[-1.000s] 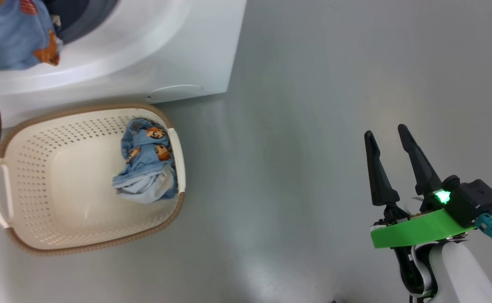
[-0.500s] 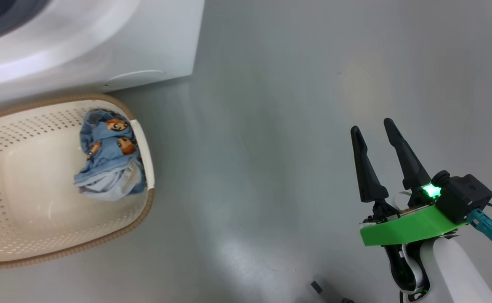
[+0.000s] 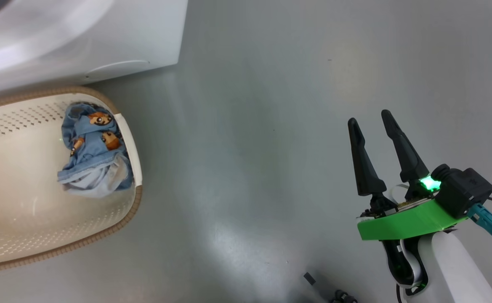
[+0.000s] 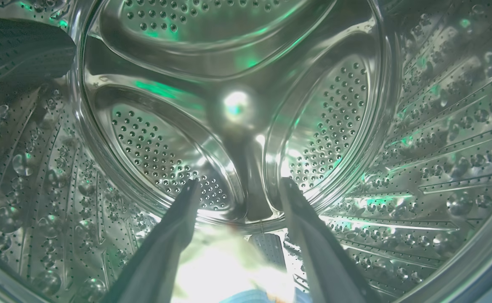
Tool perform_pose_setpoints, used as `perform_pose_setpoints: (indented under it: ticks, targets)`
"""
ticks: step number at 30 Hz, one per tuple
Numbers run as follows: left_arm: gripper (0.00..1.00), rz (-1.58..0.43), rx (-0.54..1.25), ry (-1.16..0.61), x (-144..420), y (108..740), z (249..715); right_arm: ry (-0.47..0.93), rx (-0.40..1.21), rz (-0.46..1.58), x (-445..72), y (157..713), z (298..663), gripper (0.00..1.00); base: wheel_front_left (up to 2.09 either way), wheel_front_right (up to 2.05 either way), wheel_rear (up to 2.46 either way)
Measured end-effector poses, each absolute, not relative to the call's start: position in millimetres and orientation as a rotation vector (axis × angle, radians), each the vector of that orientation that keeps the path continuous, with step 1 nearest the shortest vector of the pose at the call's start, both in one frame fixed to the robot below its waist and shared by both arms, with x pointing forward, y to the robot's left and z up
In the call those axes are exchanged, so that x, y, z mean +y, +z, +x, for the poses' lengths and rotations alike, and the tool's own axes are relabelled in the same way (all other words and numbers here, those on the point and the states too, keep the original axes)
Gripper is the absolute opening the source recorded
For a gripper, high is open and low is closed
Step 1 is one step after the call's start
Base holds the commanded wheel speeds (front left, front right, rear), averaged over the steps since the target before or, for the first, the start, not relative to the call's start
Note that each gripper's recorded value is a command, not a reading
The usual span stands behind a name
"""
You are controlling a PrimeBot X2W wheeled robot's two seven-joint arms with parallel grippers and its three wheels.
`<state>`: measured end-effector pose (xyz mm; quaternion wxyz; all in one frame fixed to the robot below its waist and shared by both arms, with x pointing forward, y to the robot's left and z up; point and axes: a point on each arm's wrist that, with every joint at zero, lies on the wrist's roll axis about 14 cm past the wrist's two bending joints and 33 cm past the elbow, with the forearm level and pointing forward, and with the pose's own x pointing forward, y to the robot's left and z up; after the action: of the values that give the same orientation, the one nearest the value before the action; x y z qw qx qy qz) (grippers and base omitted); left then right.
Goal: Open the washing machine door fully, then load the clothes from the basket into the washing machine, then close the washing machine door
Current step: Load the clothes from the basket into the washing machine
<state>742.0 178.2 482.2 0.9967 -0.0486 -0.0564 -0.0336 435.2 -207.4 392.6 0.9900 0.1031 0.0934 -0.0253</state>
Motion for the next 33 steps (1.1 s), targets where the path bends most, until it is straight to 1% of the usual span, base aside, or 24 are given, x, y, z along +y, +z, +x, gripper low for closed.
perform_pose_setpoints:
  ticks: [10, 18, 24, 33]
  targets:
    - [1.00, -0.098, -0.109, -0.090, 171, 484, 731, -0.032, 0.160, 0.216, -202, 401, 441, 1.00, 0.00, 0.00, 0.00]
    - [1.00, -0.124, -0.095, -0.087, 170, 478, 712, -0.028, 0.136, 0.211, -202, 410, 443, 1.00, 0.00, 0.00, 0.00]
    - [1.00, -0.132, -0.070, -0.096, 167, 467, 682, -0.024, 0.104, 0.190, -203, 422, 445, 1.00, 0.00, 0.00, 0.00]
    - [1.00, -0.138, -0.032, -0.083, 175, 455, 625, 0.011, 0.055, 0.180, -199, 442, 446, 1.00, 0.00, 0.00, 0.00]
